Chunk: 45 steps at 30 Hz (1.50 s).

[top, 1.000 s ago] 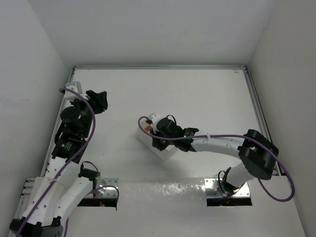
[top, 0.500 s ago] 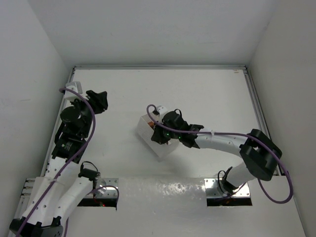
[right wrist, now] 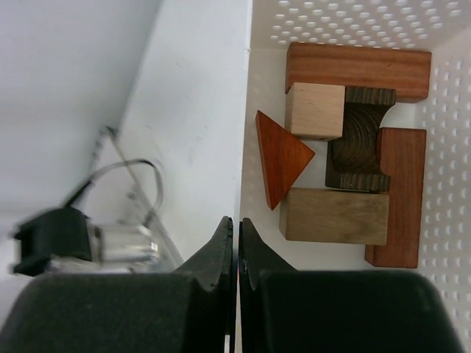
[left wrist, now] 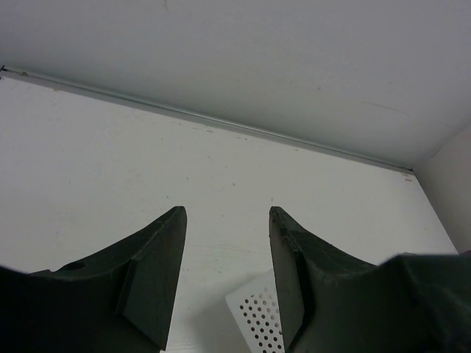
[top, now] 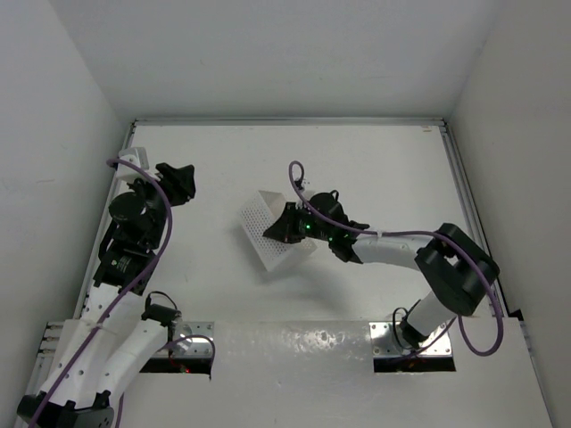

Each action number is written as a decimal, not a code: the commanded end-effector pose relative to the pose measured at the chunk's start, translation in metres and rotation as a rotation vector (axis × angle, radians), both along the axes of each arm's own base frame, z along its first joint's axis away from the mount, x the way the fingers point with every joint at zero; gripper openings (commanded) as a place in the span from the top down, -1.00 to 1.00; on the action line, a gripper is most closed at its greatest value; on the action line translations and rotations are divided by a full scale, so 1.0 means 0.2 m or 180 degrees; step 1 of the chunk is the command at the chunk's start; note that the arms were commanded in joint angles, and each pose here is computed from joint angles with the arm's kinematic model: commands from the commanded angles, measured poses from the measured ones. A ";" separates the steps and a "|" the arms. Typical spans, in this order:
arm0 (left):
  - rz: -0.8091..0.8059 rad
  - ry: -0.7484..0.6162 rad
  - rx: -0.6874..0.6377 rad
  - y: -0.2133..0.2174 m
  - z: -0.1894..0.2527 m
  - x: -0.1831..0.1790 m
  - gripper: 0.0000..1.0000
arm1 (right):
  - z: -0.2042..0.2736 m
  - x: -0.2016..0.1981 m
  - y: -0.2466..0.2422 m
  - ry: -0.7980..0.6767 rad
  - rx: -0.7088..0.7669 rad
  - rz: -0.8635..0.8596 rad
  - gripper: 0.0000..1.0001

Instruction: Build the wood block tower

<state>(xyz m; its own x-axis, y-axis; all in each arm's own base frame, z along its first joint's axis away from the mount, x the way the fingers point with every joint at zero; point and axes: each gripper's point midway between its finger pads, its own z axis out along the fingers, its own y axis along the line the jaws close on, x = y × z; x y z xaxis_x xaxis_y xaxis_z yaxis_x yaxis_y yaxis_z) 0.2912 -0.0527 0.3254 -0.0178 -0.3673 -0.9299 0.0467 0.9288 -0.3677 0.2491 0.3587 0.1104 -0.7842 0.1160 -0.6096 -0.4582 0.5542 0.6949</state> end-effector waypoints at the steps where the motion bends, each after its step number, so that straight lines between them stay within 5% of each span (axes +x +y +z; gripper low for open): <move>1: -0.0022 -0.0182 -0.0071 0.00 0.10 -0.01 0.08 | 0.37 0.07 0.10 -0.0231 0.1073 -0.0009 1.00; 12: -0.0106 -0.0139 -0.0074 -0.02 0.10 -0.03 0.09 | 0.52 0.34 -0.08 0.0140 0.2814 -0.0569 1.00; 18: -0.0086 -0.0116 -0.0055 -0.01 0.08 -0.04 0.09 | 0.53 0.44 -0.07 0.0011 0.2852 -0.0662 1.00; 30: -0.0022 -0.0046 -0.0006 0.02 0.03 -0.08 0.09 | 0.65 0.61 -0.03 0.0712 0.3613 -0.0885 1.00; 37: 0.0057 -0.0028 0.0028 0.05 0.02 -0.10 0.10 | 0.82 0.48 -0.01 0.0448 0.3617 -0.0622 1.00; 40: 0.0027 0.0028 0.0047 0.04 0.01 -0.10 0.10 | 0.74 0.44 0.03 0.0830 0.3617 -0.0553 1.00; 45: 0.0129 0.0037 0.0079 0.08 0.02 -0.14 0.10 | 1.02 0.40 0.06 0.0299 0.3867 -0.0493 1.00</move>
<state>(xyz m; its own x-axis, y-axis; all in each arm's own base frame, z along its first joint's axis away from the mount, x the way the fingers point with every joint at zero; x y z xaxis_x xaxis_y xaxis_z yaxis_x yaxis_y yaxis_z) 0.2695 -0.0445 0.3160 -0.0509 -0.3534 -0.9341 0.0180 0.9348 -0.3546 0.3444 0.3796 0.1237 -0.7372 0.6694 0.0917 0.1096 -0.0154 0.9939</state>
